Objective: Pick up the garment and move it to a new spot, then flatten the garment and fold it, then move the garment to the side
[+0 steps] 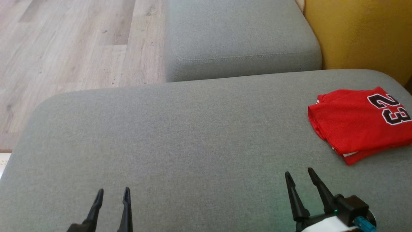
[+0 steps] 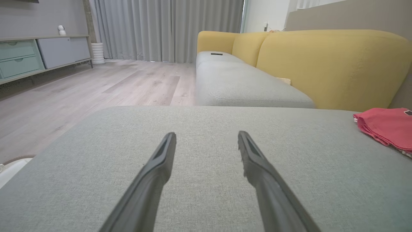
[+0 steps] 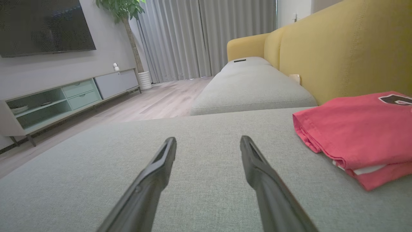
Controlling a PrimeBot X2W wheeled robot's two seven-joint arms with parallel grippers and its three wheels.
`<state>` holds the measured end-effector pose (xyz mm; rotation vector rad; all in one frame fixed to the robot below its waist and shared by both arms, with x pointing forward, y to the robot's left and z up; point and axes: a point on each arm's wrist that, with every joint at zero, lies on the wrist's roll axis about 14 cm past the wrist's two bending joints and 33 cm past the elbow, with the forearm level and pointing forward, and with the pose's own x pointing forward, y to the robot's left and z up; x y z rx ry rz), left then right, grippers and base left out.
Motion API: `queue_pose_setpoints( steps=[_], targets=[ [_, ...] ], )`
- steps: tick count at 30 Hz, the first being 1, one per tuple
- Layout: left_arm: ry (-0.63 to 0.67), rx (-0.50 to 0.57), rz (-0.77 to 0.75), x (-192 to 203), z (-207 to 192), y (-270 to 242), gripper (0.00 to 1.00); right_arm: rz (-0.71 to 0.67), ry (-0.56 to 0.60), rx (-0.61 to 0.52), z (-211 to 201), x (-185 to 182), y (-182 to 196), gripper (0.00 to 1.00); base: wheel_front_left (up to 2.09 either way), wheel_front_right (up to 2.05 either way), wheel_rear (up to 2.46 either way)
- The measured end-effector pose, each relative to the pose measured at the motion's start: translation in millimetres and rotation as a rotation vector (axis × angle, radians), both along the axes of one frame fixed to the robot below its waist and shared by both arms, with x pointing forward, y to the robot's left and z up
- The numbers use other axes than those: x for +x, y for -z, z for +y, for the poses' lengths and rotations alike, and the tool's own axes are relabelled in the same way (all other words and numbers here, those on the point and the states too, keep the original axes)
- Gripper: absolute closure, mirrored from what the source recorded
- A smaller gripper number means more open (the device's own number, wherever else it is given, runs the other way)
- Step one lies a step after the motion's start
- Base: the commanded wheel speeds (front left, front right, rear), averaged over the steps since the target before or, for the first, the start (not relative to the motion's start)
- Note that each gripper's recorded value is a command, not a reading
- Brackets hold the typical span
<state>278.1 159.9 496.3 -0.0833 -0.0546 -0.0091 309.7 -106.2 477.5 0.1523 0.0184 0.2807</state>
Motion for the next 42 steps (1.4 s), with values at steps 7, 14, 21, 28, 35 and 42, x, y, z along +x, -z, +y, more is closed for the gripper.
queue_pose_setpoints(
  steps=[7, 14, 21, 28, 35, 42],
  targets=[
    [0.013, 0.004, 0.003, -2.8, -1.6, 1.5, 0.0, -0.016, 0.009, 0.002, 0.3, 1.4, -4.8, 0.0, 0.0, 0.0, 0.0],
    [0.012, 0.011, 0.005, -3.5, 0.1, 2.4, 0.0, -0.018, 0.009, 0.002, 0.4, 2.3, -5.4, 0.0, 0.0, 0.0, 0.0],
    [0.01, 0.013, 0.09, -10.5, 0.9, 28.4, 1.0, 0.048, 0.009, -0.006, -0.2, -5.7, 15.0, 1.0, 0.0, 0.0, 0.0],
    [-0.009, -0.073, 0.131, -12.3, 3.6, 37.3, 1.0, 0.105, 0.039, 0.066, -5.7, -10.1, 25.6, 1.0, 0.0, 0.0, 0.0],
    [-0.019, -0.158, 0.159, -8.4, 5.3, 42.1, 1.0, 0.138, 0.076, 0.142, -13.3, -7.1, 27.7, 1.0, 0.0, 0.0, 0.0],
    [-0.022, -0.242, 0.163, -0.9, 6.2, 41.0, 1.0, 0.155, 0.103, 0.217, -18.6, -0.6, 25.5, 1.0, 0.0, 0.0, 0.0]
  ],
)
